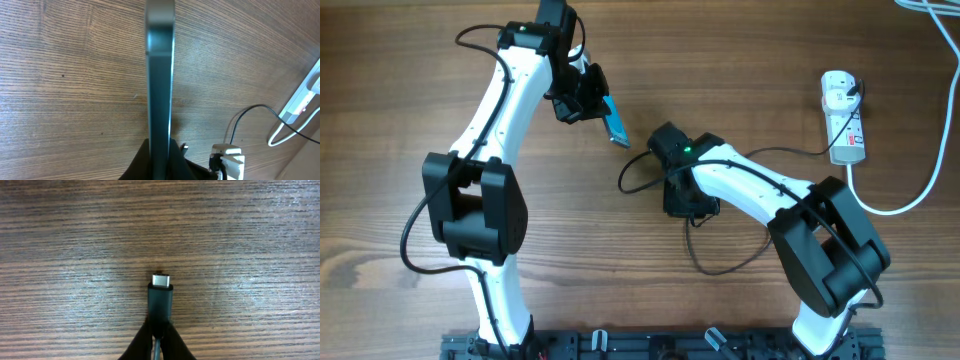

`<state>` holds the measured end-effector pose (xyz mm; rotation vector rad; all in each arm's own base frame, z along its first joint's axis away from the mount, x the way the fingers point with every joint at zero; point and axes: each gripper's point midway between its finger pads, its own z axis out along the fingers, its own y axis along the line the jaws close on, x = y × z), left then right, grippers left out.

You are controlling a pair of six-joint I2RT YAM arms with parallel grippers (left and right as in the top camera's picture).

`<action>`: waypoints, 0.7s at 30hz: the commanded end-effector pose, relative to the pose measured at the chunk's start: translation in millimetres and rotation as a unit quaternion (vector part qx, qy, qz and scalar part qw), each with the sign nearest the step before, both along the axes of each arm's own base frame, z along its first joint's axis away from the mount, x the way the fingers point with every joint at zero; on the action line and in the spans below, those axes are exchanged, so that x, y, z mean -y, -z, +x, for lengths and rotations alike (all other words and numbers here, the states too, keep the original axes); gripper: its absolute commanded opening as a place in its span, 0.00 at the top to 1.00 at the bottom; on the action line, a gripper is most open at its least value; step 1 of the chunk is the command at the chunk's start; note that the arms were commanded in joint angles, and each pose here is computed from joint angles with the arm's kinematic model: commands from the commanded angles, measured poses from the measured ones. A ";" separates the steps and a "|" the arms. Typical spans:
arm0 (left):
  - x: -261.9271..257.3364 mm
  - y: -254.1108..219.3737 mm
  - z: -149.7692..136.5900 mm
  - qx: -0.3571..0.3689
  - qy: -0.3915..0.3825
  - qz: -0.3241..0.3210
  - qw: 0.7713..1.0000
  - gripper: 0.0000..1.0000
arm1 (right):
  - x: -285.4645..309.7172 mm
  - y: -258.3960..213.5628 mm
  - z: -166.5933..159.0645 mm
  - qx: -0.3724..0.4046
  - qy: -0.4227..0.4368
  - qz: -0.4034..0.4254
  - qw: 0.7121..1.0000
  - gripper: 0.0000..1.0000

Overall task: Plug charger to phone and switch on socket
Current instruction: 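Close the right gripper on the USB-C connector and lift it, then bring the phone down with the left gripper toward the held connector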

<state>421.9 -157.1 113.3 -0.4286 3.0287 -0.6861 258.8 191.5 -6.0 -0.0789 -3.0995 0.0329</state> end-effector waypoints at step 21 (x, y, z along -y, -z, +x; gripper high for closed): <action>64.7 -138.3 -4.5 0.203 0.150 -0.205 0.946 0.96 | -43.2 -126.0 -22.5 0.031 -0.107 0.174 0.979 0.96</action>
